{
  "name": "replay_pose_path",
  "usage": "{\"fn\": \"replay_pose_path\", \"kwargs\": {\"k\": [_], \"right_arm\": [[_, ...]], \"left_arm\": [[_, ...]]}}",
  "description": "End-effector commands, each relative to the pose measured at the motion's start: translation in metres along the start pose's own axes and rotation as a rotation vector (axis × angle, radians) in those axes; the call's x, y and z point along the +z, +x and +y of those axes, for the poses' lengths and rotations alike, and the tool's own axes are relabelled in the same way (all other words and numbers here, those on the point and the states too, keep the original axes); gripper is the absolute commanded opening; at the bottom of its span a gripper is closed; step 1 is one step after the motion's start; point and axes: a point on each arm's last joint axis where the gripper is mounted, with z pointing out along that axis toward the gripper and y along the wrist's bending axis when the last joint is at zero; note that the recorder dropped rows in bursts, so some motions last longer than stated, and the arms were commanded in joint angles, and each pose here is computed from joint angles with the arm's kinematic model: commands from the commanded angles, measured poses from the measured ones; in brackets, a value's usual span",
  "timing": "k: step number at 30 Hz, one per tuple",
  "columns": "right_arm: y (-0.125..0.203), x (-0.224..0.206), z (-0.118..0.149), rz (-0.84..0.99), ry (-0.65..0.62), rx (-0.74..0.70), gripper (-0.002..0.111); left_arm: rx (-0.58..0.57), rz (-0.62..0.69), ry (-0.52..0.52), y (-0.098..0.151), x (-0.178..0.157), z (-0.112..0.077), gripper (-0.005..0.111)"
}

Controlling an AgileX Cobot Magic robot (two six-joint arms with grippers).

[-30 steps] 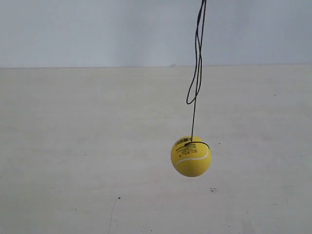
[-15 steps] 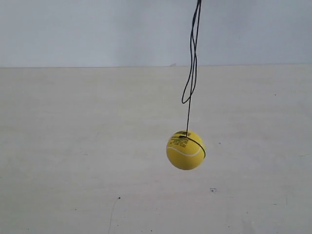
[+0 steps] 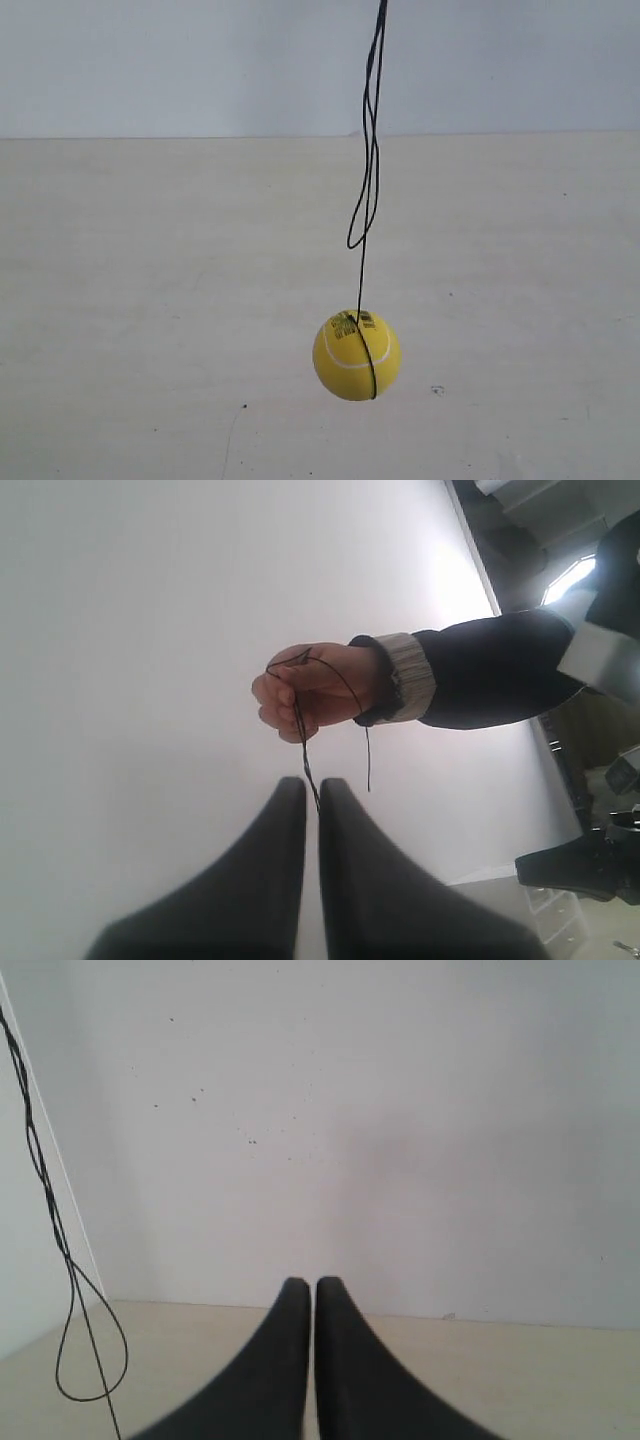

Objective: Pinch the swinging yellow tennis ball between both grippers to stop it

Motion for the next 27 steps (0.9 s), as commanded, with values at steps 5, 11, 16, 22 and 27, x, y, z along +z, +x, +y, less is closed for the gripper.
{"fn": "replay_pose_path", "kwargs": {"k": [5, 11, 16, 22, 27], "right_arm": [[0.001, -0.001, 0.0, -0.002, 0.0, -0.011, 0.0], [0.001, -0.001, 0.0, -0.002, 0.0, -0.011, 0.0], [0.001, -0.001, 0.0, -0.002, 0.0, -0.011, 0.0], [0.0, -0.001, 0.0, -0.008, -0.004, -0.011, 0.0], [0.0, -0.001, 0.0, -0.009, -0.006, -0.011, 0.0]], "left_arm": [[-0.016, -0.012, 0.0, 0.0, -0.001, -0.001, 0.005], [-0.016, -0.012, 0.0, 0.0, -0.001, -0.001, 0.005], [0.037, -0.016, -0.011, -0.001, -0.001, 0.0, 0.005], [-0.018, -0.057, -0.18, 0.006, -0.007, 0.015, 0.005], [-0.176, -0.045, -0.413, 0.016, -0.016, 0.035, 0.005]]}}
